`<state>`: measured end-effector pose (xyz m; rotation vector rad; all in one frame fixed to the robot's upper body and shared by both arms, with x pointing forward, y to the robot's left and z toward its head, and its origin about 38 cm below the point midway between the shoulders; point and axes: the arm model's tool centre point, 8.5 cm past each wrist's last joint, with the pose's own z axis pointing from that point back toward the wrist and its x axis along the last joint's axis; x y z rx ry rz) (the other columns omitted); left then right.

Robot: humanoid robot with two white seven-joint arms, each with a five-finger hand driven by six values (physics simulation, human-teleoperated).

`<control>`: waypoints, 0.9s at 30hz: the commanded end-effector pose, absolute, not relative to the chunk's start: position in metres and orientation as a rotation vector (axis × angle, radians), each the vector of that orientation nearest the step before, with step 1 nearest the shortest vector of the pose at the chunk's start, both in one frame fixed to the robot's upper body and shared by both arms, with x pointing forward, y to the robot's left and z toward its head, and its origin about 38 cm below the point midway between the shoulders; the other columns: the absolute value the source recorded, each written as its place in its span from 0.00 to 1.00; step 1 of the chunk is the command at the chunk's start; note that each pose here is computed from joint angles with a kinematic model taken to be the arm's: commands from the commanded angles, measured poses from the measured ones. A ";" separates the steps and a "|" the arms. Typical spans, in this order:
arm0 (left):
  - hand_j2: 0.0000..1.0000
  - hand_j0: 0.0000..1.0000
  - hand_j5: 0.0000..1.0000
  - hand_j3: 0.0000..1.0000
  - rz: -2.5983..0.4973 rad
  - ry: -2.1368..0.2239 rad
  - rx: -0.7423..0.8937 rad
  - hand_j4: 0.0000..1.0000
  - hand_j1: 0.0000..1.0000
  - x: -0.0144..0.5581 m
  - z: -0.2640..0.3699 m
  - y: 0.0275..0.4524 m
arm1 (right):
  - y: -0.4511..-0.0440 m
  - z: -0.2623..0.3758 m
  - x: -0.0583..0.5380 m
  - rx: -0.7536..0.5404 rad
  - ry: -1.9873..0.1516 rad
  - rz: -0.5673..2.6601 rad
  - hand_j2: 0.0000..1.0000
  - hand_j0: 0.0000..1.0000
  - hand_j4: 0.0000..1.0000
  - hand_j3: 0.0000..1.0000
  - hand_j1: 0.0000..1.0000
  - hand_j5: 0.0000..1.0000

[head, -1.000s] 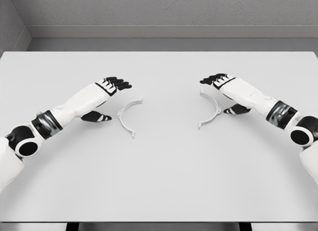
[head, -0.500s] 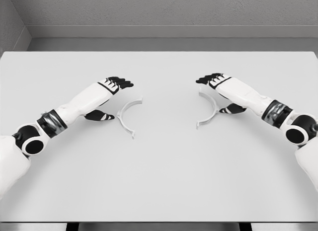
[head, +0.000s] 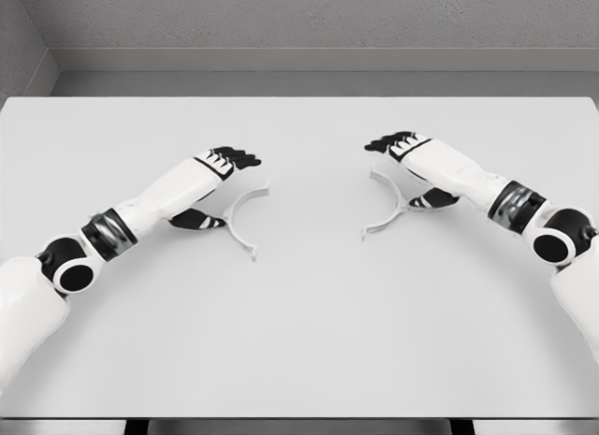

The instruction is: Assemble PVC drainage pipe clamps

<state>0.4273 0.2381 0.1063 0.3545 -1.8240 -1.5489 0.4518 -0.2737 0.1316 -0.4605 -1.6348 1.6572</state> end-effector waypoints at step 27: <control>1.00 1.00 1.00 1.00 -1.520 -1.868 0.284 1.00 1.00 0.425 0.104 0.207 | -0.245 0.124 0.466 -0.395 -1.647 1.650 1.00 1.00 1.00 1.00 1.00 1.00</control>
